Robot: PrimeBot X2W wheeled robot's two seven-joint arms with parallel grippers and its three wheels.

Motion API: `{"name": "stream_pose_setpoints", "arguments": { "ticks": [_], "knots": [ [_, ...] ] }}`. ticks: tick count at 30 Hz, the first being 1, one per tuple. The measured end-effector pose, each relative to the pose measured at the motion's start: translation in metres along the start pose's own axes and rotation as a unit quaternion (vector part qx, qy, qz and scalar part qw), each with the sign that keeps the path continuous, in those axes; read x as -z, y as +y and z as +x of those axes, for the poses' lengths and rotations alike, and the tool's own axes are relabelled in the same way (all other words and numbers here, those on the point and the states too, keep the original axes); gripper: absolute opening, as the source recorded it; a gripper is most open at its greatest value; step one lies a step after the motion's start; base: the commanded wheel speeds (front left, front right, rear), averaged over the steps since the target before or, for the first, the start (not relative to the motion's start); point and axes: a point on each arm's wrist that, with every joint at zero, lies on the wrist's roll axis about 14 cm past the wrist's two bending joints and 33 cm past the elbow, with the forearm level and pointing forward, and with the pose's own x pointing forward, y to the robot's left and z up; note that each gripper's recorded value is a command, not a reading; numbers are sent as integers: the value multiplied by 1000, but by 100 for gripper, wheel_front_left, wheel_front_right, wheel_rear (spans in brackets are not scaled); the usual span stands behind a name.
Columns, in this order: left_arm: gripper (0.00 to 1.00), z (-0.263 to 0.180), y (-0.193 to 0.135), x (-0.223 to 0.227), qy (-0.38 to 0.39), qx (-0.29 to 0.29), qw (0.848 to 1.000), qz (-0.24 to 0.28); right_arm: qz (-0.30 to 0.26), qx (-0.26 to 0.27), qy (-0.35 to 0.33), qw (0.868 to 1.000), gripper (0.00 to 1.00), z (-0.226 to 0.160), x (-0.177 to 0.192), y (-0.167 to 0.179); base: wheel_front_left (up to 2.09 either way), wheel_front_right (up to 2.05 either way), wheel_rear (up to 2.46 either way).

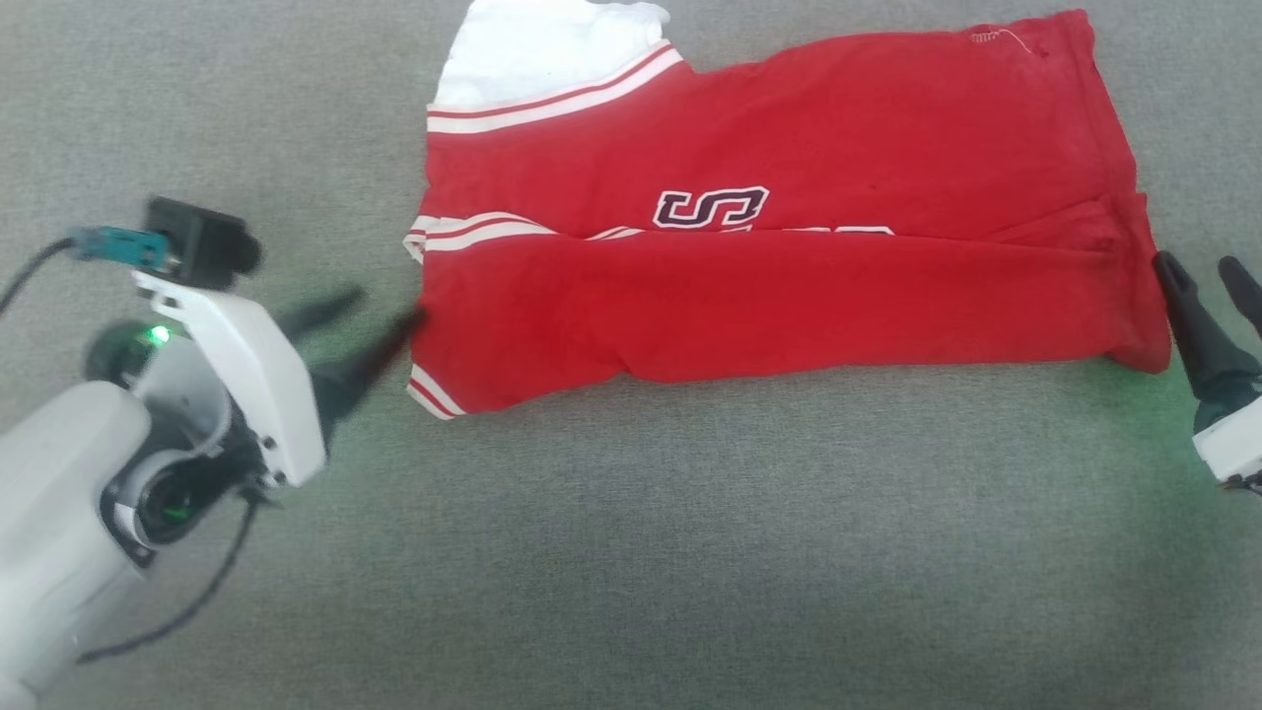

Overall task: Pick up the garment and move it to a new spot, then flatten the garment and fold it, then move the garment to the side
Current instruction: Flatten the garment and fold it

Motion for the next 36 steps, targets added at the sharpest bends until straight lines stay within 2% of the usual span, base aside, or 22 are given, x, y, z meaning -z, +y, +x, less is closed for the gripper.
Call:
{"name": "stream_pose_setpoints", "arguments": {
  "ticks": [4, 11, 16, 23, 24, 25, 26, 27, 31, 36],
  "knots": [
    [100, 2, -16, 15, 62, 19, 997, -39, 1, -1, -1, 1000, 100, -3, 1, 1, 0, 0, 0],
    [100, 7, -27, 17, 97, 36, 993, -52, 7, 12, -4, 1000, 100, -12, 4, -7, 0, 0, 0],
    [100, 8, -30, 53, 192, 39, 979, -56, 12, 21, -8, 1000, 100, -15, 4, -12, 0, 0, 0],
    [100, 24, -31, 65, 238, 47, 966, -91, 13, 26, -1, 1000, 100, -14, 12, -16, 0, 0, 0],
    [94, 27, -31, 65, 242, 51, 965, -93, 12, 26, 0, 1000, 100, -14, 12, -16, 0, 0, 0],
    [43, 29, -31, 65, 244, 52, 964, -96, 11, 27, 0, 1000, 100, -14, 12, -17, 0, 0, 0],
    [13, 32, -32, 66, 247, 57, 962, -100, 6, 27, 2, 1000, 100, -13, 12, -18, 0, 0, 0],
    [0, 33, -33, 66, 247, 63, 961, -103, 0, 28, 5, 1000, 100, -14, 12, -19, 0, 0, 0],
    [0, 39, -40, 69, 253, 83, 958, -106, -47, 21, 45, 998, 100, -13, 18, -20, 0, 0, 0],
    [0, 41, -39, 69, 249, 85, 959, -102, -112, 3, 140, 984, 100, -11, 35, -18, 0, 0, 0]
  ]
}}
